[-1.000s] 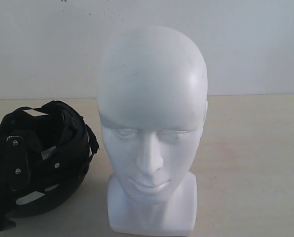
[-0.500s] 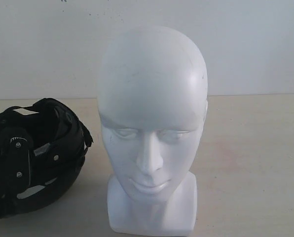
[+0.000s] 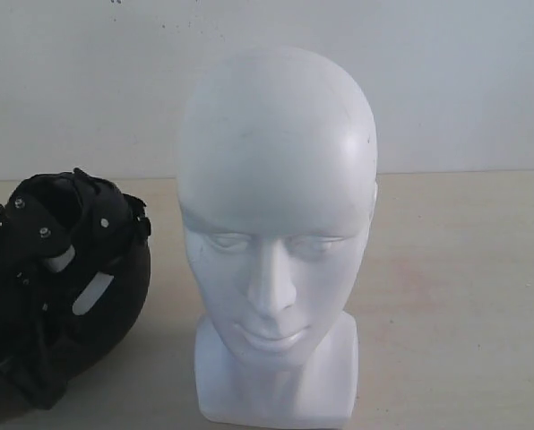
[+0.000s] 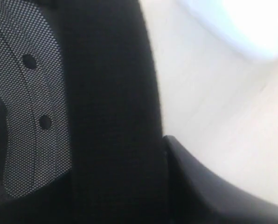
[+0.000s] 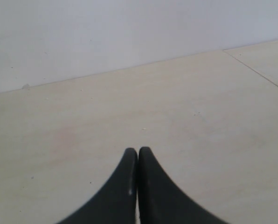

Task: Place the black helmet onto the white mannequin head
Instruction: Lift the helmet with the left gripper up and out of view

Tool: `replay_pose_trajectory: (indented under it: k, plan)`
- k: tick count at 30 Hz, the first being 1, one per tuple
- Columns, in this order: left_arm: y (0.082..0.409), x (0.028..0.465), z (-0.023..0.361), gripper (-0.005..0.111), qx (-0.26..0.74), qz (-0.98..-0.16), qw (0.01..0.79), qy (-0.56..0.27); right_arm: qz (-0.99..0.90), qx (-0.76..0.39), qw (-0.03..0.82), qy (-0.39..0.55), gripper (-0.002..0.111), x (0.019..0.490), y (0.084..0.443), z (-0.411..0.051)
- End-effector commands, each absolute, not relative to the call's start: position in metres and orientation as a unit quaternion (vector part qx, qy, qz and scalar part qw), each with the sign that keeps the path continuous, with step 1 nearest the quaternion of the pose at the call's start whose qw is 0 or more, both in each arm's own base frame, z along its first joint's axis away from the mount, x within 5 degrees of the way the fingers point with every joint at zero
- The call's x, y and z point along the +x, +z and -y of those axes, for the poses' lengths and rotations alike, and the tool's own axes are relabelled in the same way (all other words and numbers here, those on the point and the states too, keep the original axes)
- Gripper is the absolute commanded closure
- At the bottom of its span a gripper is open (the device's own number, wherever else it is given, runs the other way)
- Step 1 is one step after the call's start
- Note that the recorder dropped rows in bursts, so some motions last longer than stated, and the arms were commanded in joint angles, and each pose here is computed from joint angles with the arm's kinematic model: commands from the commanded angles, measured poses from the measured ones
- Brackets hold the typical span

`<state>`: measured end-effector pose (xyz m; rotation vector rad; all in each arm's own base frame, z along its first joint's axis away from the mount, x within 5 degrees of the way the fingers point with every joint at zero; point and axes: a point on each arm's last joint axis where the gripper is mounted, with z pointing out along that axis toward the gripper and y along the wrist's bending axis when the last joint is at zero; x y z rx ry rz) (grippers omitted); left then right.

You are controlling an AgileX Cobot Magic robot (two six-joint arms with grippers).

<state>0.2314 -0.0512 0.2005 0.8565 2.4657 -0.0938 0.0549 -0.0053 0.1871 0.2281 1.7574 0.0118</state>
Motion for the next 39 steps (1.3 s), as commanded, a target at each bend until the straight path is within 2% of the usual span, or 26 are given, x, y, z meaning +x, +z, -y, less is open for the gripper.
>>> replay_pose_trajectory:
  k: [1,16,21,30,39]
  plan:
    - [0.222,0.230,0.057,0.102,0.258,-0.909,0.317,-0.077,-0.765,0.097,0.637,0.003,0.108,0.055,0.188,0.005]
    - [0.290,0.173,0.052,0.102,0.205,-0.876,0.421,-0.115,-0.765,0.097,0.637,0.003,0.108,0.055,0.188,0.005]
    - [0.311,0.156,0.050,0.102,0.175,-0.850,0.478,-0.138,-0.765,0.097,0.637,0.003,0.108,0.055,0.188,0.005]
    - [0.338,0.117,0.046,0.102,0.161,-0.805,0.549,-0.158,-0.765,0.097,0.637,0.003,0.108,0.055,0.188,0.005]
    - [0.345,0.099,0.044,0.102,0.170,-0.789,0.570,-0.156,-0.763,0.097,0.639,0.003,0.108,0.055,0.189,0.005]
